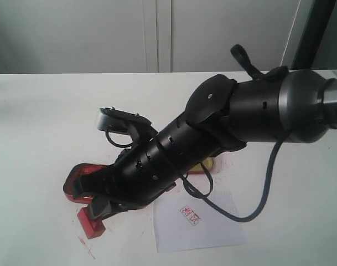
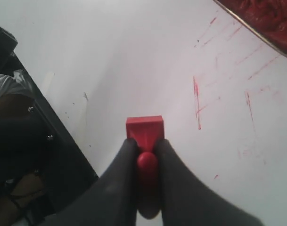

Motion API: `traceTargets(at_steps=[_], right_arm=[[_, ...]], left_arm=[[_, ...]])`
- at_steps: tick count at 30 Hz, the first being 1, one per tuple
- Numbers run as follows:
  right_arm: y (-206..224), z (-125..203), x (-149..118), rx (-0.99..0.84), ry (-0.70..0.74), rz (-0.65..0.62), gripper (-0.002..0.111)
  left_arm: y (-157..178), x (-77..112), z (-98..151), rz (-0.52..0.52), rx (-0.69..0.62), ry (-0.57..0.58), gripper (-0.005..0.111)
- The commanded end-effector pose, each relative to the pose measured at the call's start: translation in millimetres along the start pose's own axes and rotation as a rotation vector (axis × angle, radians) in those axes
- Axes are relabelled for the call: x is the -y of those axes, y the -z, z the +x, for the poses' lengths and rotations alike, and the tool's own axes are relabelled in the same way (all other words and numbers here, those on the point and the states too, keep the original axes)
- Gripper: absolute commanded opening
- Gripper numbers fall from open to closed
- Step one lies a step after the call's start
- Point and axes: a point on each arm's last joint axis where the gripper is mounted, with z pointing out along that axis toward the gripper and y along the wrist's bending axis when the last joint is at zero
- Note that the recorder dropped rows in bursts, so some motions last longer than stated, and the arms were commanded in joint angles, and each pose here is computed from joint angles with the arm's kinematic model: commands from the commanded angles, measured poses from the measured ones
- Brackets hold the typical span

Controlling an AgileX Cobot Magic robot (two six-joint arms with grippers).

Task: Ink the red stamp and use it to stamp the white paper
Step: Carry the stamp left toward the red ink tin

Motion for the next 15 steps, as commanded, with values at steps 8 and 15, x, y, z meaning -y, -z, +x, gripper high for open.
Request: traceTargets(at_steps=[8,15], right_arm=[[-27.6,-5.0,3.7,0.077,-0.153,-0.014,0.000],[-52.5,0.2,17.1,0.053,-0.228,0.021,0.000]], left_arm=[[-0.3,0.1,0.9,-0.001,0.001,0.002,0.000],[-0.3,0.1,0.9,-0.001,0.001,0.002,0.000]])
